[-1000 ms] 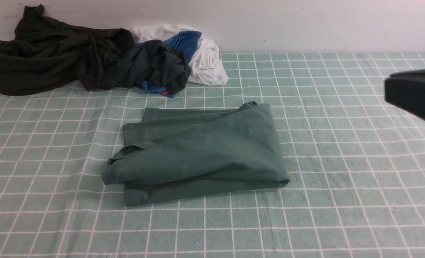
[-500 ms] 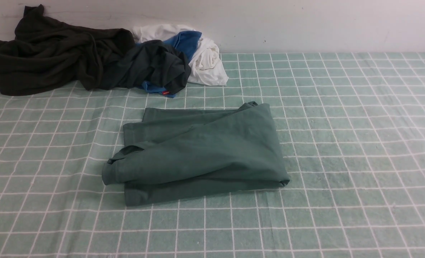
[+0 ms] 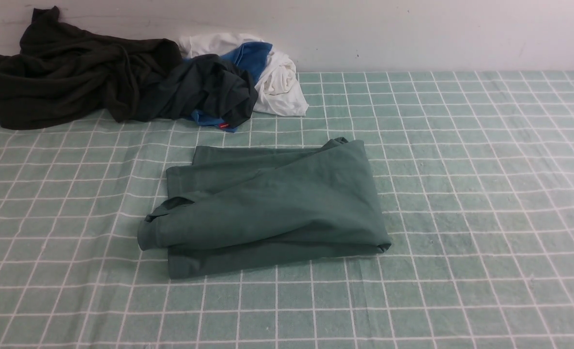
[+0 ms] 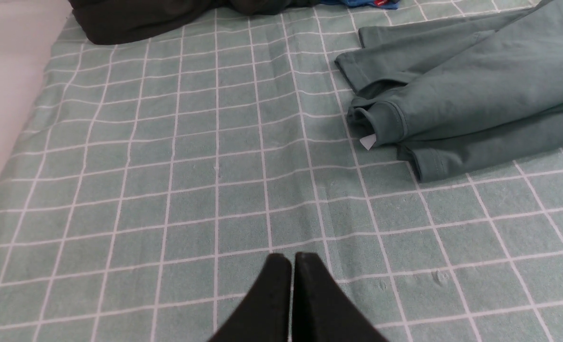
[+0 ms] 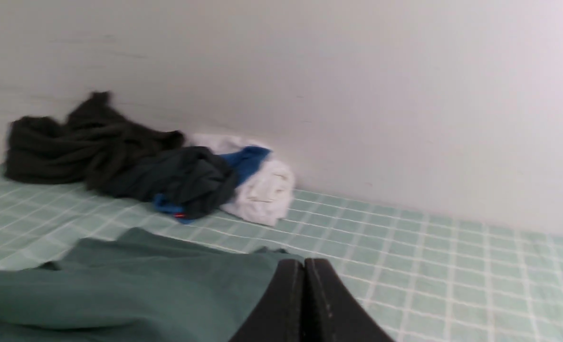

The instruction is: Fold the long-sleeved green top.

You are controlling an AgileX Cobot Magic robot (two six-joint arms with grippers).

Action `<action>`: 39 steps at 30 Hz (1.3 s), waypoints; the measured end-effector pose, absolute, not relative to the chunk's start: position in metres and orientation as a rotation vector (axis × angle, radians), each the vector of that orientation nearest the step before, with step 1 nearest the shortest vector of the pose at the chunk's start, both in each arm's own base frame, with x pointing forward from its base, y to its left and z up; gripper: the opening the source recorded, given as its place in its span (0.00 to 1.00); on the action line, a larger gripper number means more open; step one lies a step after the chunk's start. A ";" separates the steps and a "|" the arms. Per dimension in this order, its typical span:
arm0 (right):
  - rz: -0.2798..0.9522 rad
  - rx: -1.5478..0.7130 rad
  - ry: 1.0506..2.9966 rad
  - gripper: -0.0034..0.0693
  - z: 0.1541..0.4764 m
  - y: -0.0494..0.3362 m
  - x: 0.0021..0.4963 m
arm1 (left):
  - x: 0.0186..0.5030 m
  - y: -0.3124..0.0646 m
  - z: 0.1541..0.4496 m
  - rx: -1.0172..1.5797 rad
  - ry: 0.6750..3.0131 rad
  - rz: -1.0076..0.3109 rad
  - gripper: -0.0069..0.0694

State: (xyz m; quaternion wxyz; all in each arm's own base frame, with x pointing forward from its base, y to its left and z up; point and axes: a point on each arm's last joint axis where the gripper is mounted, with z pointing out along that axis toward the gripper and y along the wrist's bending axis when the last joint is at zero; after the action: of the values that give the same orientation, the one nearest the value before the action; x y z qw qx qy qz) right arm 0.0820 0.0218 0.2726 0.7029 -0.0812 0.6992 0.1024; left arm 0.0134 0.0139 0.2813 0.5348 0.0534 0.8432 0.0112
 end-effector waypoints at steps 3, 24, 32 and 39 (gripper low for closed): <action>0.153 -0.042 1.581 0.03 0.240 0.009 0.074 | 0.013 0.014 0.281 0.127 2.009 0.027 0.09; -0.011 0.178 1.751 0.03 0.182 -0.006 0.055 | 0.013 0.014 0.281 0.127 2.008 0.027 0.09; -0.011 0.178 1.751 0.03 0.182 -0.006 0.055 | 0.013 0.014 0.281 0.127 2.008 0.027 0.09; -0.011 0.178 1.751 0.03 0.182 -0.006 0.055 | 0.013 0.014 0.281 0.127 2.008 0.027 0.09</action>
State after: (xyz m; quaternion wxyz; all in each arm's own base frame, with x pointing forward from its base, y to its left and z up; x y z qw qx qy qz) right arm 0.0547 -0.0062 0.1821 0.6372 0.0779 0.7668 -0.0046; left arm 0.0134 0.0139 0.2814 0.5353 0.0534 0.8429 0.0111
